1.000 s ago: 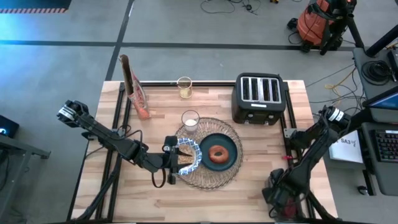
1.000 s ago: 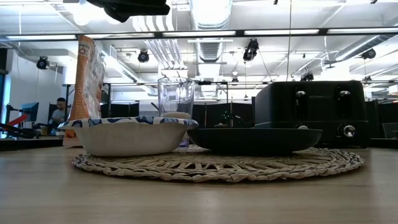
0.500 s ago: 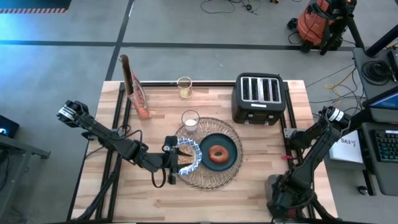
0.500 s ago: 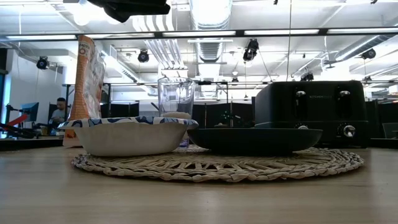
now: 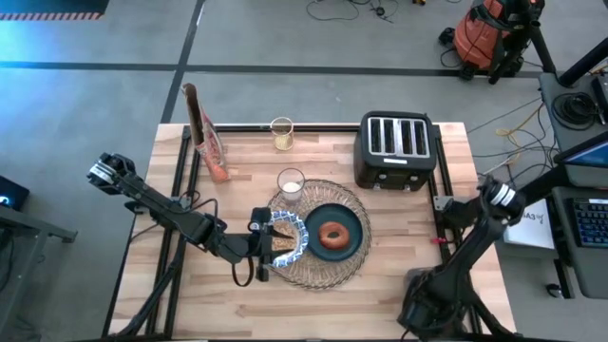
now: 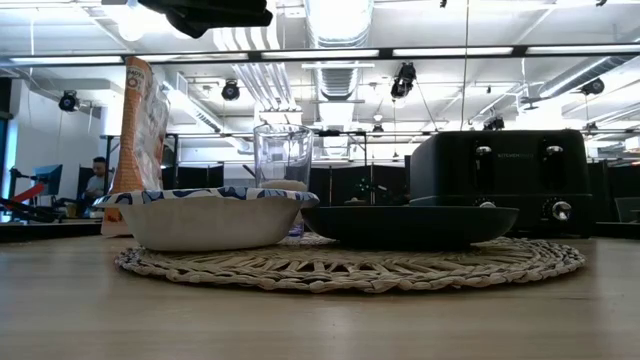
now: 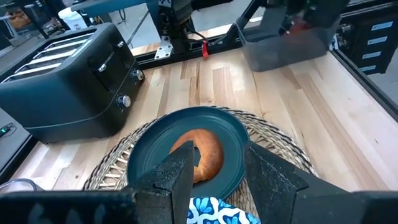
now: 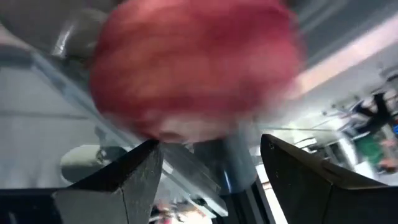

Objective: Arrange a breakfast setting
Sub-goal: Put the red apple on the brown placemat to the right of the cup of milk

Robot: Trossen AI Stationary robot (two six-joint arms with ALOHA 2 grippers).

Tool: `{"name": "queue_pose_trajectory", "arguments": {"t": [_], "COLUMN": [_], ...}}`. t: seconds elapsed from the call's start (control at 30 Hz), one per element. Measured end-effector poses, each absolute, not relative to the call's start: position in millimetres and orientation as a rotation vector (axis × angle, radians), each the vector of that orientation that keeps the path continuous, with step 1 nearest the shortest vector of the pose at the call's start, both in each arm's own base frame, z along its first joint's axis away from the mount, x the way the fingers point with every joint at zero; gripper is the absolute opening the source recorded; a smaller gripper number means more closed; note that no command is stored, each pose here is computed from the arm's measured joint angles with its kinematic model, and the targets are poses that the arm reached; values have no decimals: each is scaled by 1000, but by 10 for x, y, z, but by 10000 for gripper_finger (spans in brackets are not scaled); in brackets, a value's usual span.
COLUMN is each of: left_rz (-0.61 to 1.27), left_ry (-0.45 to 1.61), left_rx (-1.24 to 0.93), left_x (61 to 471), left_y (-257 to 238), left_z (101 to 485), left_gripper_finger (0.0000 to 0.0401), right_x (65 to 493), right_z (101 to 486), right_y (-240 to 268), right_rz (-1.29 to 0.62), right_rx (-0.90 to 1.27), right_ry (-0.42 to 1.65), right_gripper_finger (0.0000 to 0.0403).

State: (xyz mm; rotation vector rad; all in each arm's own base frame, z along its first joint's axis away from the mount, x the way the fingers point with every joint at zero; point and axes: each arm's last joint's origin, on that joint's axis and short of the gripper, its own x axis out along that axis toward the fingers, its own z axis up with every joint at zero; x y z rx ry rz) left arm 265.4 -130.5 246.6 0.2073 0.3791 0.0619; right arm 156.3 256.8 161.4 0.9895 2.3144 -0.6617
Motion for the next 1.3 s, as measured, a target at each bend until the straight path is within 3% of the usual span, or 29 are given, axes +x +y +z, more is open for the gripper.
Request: {"name": "queue_pose_trajectory", "arguments": {"t": [0.2, 0.63, 1.03, 1.3], "left_rz": [61, 59, 58, 56], "left_ry": [361, 361, 366, 371], "left_rx": [197, 198, 202, 205], "left_x": [2661, 2661, 2660, 2661], "left_y": [-1309, -1310, -1309, -1310], "left_z": [2483, 2484, 2479, 2470], "left_gripper_finger": [123, 123, 123, 123], "right_x": [1626, 1609, 1610, 1614], "right_z": [1480, 1679, 2050, 1950], "right_y": [2640, 2606, 2500, 2442], "right_rz": [-602, -656, -603, -629], "right_rx": [919, 905, 987, 914], "right_ry": [2342, 2299, 1978, 1844], "right_gripper_finger": [258, 258, 258, 258]}}
